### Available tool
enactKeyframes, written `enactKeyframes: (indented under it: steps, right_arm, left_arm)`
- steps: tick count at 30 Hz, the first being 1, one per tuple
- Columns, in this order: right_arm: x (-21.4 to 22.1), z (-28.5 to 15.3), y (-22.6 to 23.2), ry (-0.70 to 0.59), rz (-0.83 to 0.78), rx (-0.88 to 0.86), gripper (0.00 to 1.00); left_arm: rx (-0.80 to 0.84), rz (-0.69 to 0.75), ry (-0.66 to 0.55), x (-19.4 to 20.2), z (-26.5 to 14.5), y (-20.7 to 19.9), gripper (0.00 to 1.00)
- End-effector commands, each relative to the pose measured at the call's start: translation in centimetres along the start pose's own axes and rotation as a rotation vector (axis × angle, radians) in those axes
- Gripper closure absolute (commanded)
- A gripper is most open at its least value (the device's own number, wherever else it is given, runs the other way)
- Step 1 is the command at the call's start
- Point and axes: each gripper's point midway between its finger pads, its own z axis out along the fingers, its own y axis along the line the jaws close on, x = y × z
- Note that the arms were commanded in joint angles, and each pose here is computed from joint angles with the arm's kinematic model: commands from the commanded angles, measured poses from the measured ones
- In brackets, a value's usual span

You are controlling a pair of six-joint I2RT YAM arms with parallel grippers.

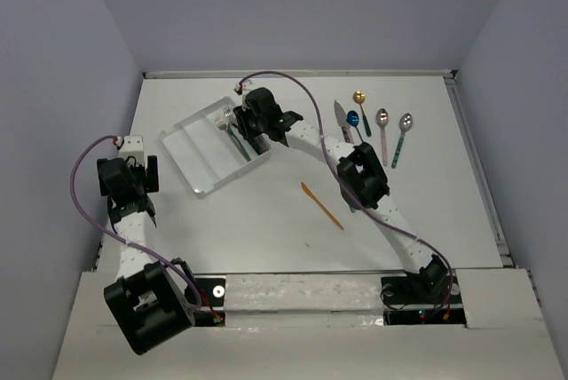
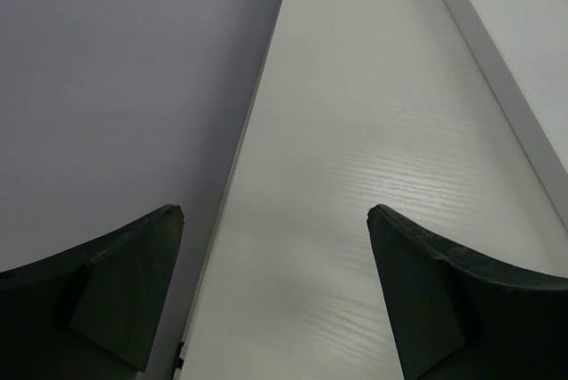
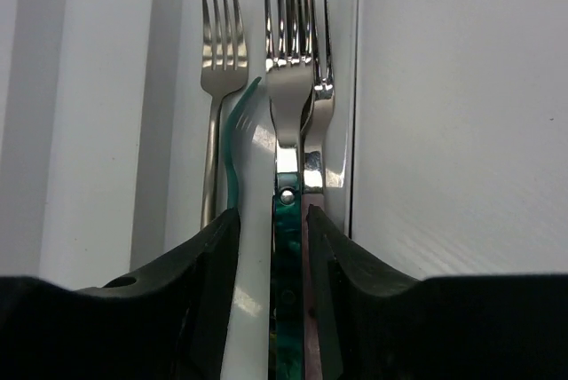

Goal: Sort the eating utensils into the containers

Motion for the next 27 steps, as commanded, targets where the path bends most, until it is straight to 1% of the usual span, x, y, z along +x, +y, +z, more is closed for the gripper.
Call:
enactKeyframes:
  steps: [1, 4, 5, 7, 8, 9, 11, 12, 13, 15, 16, 17, 18, 19, 20, 22, 24, 27]
  right_arm:
    - [-7.8, -4.0, 2.6, -0.171, -0.006, -0.067, 0.55]
    - [-9.3, -5.8, 2.7, -0.194, -0.015, -0.066, 0.53]
    - [-10.5, -7.5, 2.8, -0.211, -0.020, -0.063, 0.52]
    - [-11.5, -9.4, 2.2, -0.227, -0.032, -0.025, 0.52]
    - [-11.9, -10.4, 1.6, -0.236, -0.032, 0.015, 0.52]
    - [-12.3, -12.5, 0.5, -0.240, -0.030, 0.078, 0.51]
    - [-12.2, -14.8, -2.5, -0.233, 0.000, 0.154, 0.49]
    - [-11.4, -16.6, -4.1, -0.213, 0.020, 0.185, 0.48]
    - [-10.5, -17.8, -8.0, -0.188, 0.080, 0.238, 0.48]
    - [-8.3, -19.9, -12.8, -0.143, 0.167, 0.318, 0.48]
    - [-5.4, -21.4, -15.2, -0.091, 0.249, 0.366, 0.48]
    - [-3.7, -23.4, -20.5, -0.081, 0.335, 0.458, 0.48]
    - [-2.7, -25.3, -22.4, -0.085, 0.415, 0.492, 0.48]
    - [0.0, -25.8, -24.7, -0.049, 0.470, 0.543, 0.48]
    - [3.6, -28.2, -28.2, -0.013, 0.547, 0.625, 0.48]
    - [7.8, -30.1, -30.6, 0.033, 0.625, 0.714, 0.48]
    - [10.3, -31.6, -33.1, 0.054, 0.675, 0.777, 0.49]
    - [12.5, -31.6, -34.4, 0.096, 0.684, 0.824, 0.50]
  left_arm:
    - [-0.014, 0.007, -0.054, -1.1, -0.1, 0.4, 0.01]
    - [-0.013, 0.007, -0.054, -1.1, -0.1, 0.4, 0.01]
    - [-0.014, 0.007, -0.056, -1.1, -0.1, 0.4, 0.01]
    - [-0.011, 0.007, -0.053, -0.9, -0.2, 0.3, 0.01]
    - [-0.012, 0.009, -0.053, -0.9, -0.2, 0.3, 0.01]
    - [-0.014, 0.009, -0.054, -0.9, -0.2, 0.3, 0.01]
    - [-0.009, 0.007, -0.053, -0.8, -0.1, 0.2, 0.01]
    - [-0.008, 0.007, -0.057, -0.9, -0.2, 0.2, 0.01]
    - [0.001, 0.010, -0.055, -0.8, -0.2, 0.0, 0.01]
    - [0.007, 0.011, -0.060, -0.8, -0.2, -0.1, 0.01]
    - [0.004, 0.011, -0.063, -0.9, -0.2, 0.0, 0.01]
    - [0.005, 0.011, -0.065, -0.9, -0.1, -0.1, 0.01]
    - [0.008, 0.012, -0.065, -0.9, -0.1, -0.2, 0.01]
    - [0.010, 0.012, -0.066, -0.9, -0.1, -0.2, 0.01]
    - [0.009, 0.012, -0.072, -1.1, -0.1, -0.1, 0.01]
    - [0.012, 0.012, -0.076, -1.1, -0.1, -0.2, 0.01]
    - [0.013, 0.012, -0.080, -1.1, -0.1, -0.3, 0.01]
    - [0.018, 0.012, -0.082, -1.1, -0.1, -0.4, 0.01]
